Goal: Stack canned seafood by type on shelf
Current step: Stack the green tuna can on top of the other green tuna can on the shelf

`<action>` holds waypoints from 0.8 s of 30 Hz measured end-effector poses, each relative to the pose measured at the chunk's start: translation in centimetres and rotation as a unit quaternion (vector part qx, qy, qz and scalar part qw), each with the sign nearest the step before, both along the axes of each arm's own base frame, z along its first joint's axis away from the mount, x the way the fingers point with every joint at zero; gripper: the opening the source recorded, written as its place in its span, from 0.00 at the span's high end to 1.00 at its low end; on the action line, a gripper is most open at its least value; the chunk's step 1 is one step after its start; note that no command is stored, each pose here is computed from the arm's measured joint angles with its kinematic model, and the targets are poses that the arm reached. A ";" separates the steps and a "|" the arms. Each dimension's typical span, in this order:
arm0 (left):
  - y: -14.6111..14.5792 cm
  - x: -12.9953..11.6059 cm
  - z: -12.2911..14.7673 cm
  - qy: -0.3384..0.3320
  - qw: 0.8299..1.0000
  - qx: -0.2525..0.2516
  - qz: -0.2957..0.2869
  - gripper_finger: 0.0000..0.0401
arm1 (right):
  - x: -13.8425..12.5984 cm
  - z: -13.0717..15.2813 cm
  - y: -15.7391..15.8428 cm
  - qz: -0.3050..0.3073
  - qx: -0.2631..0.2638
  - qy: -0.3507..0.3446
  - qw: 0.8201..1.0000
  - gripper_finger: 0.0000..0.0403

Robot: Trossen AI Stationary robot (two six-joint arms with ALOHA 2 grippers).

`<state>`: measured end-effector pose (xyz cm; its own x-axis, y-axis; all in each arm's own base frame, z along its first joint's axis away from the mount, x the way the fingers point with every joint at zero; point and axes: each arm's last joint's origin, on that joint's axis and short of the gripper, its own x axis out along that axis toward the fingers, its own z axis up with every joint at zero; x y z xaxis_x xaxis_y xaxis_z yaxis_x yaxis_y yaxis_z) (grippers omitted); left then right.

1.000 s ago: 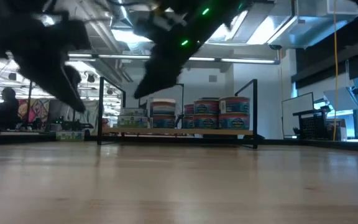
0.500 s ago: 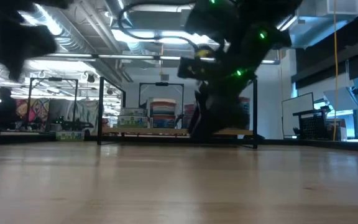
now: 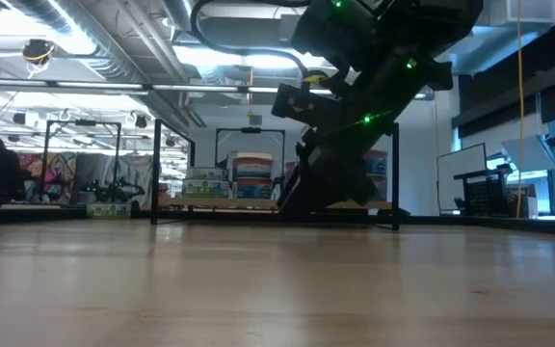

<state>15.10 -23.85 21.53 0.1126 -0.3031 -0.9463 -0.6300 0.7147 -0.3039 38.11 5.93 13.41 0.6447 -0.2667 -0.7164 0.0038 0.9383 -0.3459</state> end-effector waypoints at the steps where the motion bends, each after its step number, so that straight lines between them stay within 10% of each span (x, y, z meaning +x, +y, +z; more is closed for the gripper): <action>1: -0.3 -0.2 -0.3 0.009 1.000 0.002 0.007 0.50 | 0.0 0.0 0.0 0.001 -0.001 0.001 1.000 0.52; 24: -1.2 1.9 -5.5 -0.007 0.986 0.094 -0.141 0.50 | 0.0 -0.1 0.1 0.006 0.011 0.004 1.000 0.52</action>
